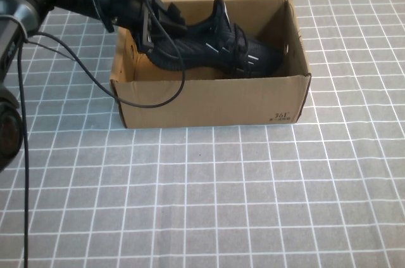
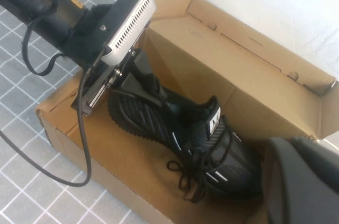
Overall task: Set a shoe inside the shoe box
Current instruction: Place the shoe in the shoe box
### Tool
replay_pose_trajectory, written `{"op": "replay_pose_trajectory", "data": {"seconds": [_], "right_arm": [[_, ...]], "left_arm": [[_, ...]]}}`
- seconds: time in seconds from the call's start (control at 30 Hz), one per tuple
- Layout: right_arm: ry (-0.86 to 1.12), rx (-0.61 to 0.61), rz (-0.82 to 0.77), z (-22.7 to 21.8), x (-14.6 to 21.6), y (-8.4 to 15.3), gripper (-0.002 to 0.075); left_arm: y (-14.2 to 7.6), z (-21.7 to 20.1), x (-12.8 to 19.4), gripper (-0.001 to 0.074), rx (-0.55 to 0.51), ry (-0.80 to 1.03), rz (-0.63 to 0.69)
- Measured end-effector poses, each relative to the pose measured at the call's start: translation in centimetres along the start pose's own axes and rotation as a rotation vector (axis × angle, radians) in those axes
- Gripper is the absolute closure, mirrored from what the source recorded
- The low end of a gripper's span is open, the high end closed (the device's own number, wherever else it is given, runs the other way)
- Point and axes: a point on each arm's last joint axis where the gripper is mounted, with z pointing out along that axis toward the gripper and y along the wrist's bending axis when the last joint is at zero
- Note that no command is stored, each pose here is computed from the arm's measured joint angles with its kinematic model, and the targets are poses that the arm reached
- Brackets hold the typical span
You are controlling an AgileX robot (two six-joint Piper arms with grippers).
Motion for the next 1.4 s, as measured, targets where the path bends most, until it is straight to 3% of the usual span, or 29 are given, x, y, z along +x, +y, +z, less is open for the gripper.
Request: {"op": "replay_pose_trajectory", "data": {"seconds": [0.87,0.97,1.13,1.23,1.4], "right_arm": [[0.023,-0.061,0.019,1.5,0.2,0.5,0.0742],[0.024,-0.068,0.021,1.6,0.2,0.6,0.0742],[0.023,-0.072,0.023,1.6,0.2,0.6,0.0742],[0.023,-0.075,0.024,1.6,0.2,0.7,0.0742],[0.023,-0.076,0.024,1.6,0.2,0.7,0.0740]], "left_arm": [[1.2,1.4,1.8,0.0691,-0.110,-0.015,-0.015],[1.3,1.4,1.8,0.0621,-0.128,-0.018,-0.017],[1.7,1.3,1.8,0.0392,-0.167,-0.023,-0.022],[1.8,1.3,1.8,0.0339,-0.185,-0.026,-0.025],[1.9,1.2,1.7,0.0322,-0.199,-0.025,-0.024]]}}
